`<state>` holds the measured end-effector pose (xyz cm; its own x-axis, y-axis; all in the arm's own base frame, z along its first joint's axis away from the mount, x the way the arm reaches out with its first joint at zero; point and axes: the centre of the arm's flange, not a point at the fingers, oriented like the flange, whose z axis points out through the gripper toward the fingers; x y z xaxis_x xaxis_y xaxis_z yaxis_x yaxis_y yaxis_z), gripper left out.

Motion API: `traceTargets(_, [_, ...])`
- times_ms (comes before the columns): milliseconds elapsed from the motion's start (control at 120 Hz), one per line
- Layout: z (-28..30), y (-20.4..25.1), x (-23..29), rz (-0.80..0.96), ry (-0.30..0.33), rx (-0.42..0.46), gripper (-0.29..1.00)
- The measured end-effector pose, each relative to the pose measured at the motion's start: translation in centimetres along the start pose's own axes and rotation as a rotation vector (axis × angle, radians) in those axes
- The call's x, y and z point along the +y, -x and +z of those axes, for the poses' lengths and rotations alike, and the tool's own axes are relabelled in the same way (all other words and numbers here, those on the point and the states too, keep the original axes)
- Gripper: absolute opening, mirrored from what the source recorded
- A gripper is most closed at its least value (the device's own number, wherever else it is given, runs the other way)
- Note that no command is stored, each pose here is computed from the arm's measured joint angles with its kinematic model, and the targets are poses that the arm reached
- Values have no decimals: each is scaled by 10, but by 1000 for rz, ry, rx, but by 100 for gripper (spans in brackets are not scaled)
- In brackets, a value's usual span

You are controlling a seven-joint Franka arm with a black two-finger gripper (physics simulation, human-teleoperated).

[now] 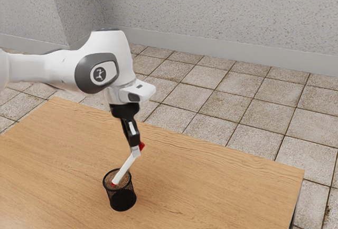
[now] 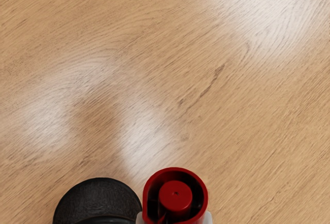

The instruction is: Put the marker into the pen holder.

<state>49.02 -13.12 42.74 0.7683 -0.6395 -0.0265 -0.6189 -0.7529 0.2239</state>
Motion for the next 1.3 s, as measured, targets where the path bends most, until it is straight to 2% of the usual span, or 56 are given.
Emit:
traceTargets(200, [-13, -4, -23, 3, -9, 24, -8])
traceTargets(442, [17, -5, -66, -24, 41, -14, -8])
traceTargets(617, [37, -15, -45, 34, 60, -48, -8])
traceTargets(767, [29, 10, -29, 42, 48, -46, -8])
traceTargets(925, [28, 22, -37, 26, 69, -51, 27])
traceTargets(1017, [22, 27, -43, 17, 70, -42, 42])
traceTargets(1100, [-18, 18, -44, 38, 28, 8, 51])
traceTargets(1225, [-162, -8, -29, 147, -172, 105, 60])
traceTargets(1300, [-198, 1, -32, 163, -224, 98, 63])
